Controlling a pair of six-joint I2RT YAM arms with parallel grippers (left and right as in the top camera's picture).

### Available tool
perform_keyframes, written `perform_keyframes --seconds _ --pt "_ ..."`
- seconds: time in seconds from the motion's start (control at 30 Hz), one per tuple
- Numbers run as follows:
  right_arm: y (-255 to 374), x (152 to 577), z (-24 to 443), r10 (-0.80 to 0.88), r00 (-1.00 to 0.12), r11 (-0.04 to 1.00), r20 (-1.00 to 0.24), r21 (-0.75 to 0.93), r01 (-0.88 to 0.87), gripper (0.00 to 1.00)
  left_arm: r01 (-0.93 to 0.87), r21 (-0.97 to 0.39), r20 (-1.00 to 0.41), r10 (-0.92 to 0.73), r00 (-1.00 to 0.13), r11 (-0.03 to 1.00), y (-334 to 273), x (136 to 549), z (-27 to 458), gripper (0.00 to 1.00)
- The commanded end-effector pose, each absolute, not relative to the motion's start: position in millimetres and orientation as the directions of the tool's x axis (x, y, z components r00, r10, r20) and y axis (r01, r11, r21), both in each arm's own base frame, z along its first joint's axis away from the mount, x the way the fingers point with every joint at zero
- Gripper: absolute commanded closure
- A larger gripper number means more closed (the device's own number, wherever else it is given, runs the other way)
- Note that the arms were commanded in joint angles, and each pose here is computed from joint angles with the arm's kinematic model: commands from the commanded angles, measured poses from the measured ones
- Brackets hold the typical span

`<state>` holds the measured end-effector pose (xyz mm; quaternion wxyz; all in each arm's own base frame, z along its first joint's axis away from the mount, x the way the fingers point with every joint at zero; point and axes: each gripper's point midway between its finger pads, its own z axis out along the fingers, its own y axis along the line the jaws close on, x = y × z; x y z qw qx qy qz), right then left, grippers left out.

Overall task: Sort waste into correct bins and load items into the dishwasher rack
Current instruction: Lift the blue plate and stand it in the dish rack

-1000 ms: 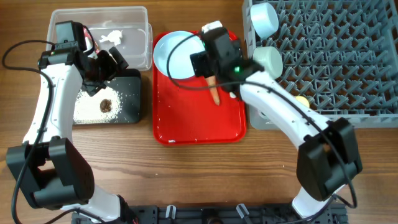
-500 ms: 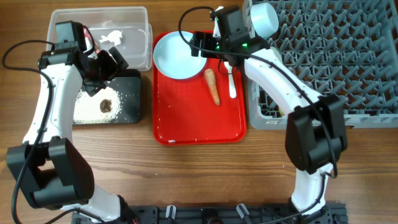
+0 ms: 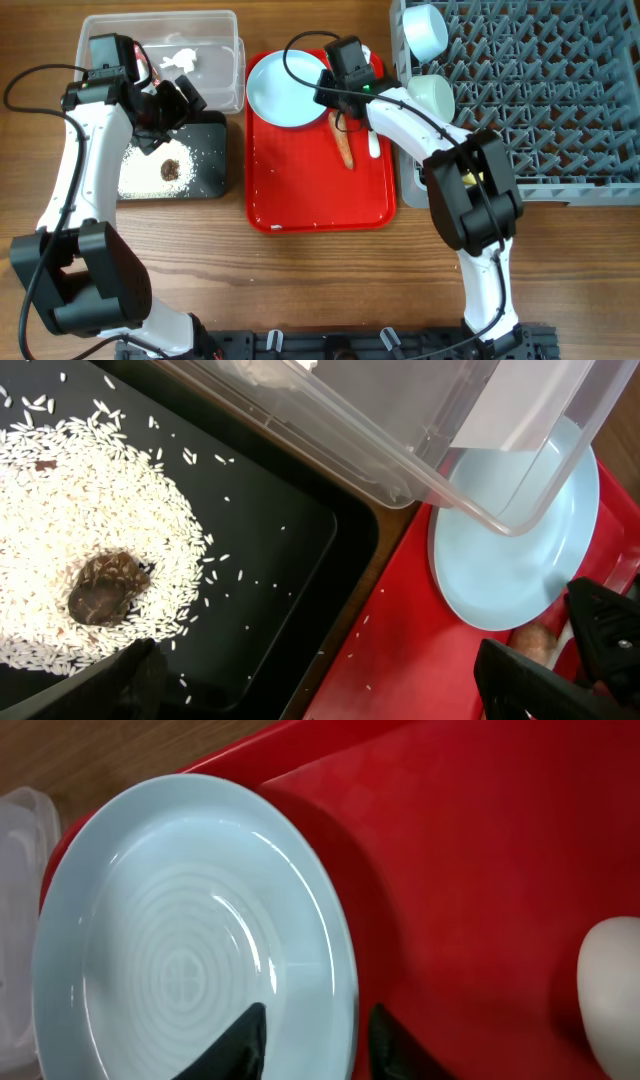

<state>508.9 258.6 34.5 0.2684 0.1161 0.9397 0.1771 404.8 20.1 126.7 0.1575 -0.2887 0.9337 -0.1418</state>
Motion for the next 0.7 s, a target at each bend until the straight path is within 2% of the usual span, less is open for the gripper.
perform_keyframes --seconds 0.0,0.13,0.33,0.5,0.57,0.67 --pt "259.6 502.8 6.7 0.369 -0.844 0.889 -0.389 0.412 0.199 0.70 -0.490 -0.357 -0.231 -0.584 -0.778 0.795 21.7 405.7 132.6 0.00" --pt "262.9 495.1 1.2 0.382 -0.853 0.883 -0.355 0.411 0.225 0.70 -0.490 -0.357 -0.231 -0.584 -0.778 0.795 21.7 405.7 132.6 0.00" --pt "275.9 469.9 -14.4 0.394 -0.884 0.872 -0.252 0.406 0.273 0.95 -0.490 -0.357 -0.231 -0.584 -0.778 0.795 21.7 405.7 132.6 0.00" --pt "279.6 461.7 -9.5 0.372 -0.910 0.858 -0.184 0.442 0.261 0.96 -0.490 -0.357 -0.231 -0.584 -0.778 0.795 21.7 405.7 132.6 0.00" --pt "275.4 470.7 7.6 0.312 -0.922 0.870 -0.230 0.458 0.180 0.96 -0.490 -0.357 -0.231 -0.584 -0.778 0.795 21.7 405.7 132.6 0.00" --pt "248.0 487.1 59.0 0.222 -0.905 0.899 -0.363 0.436 0.046 0.96 -0.490 -0.357 -0.231 -0.584 -0.778 0.795 21.7 405.7 132.6 0.00"
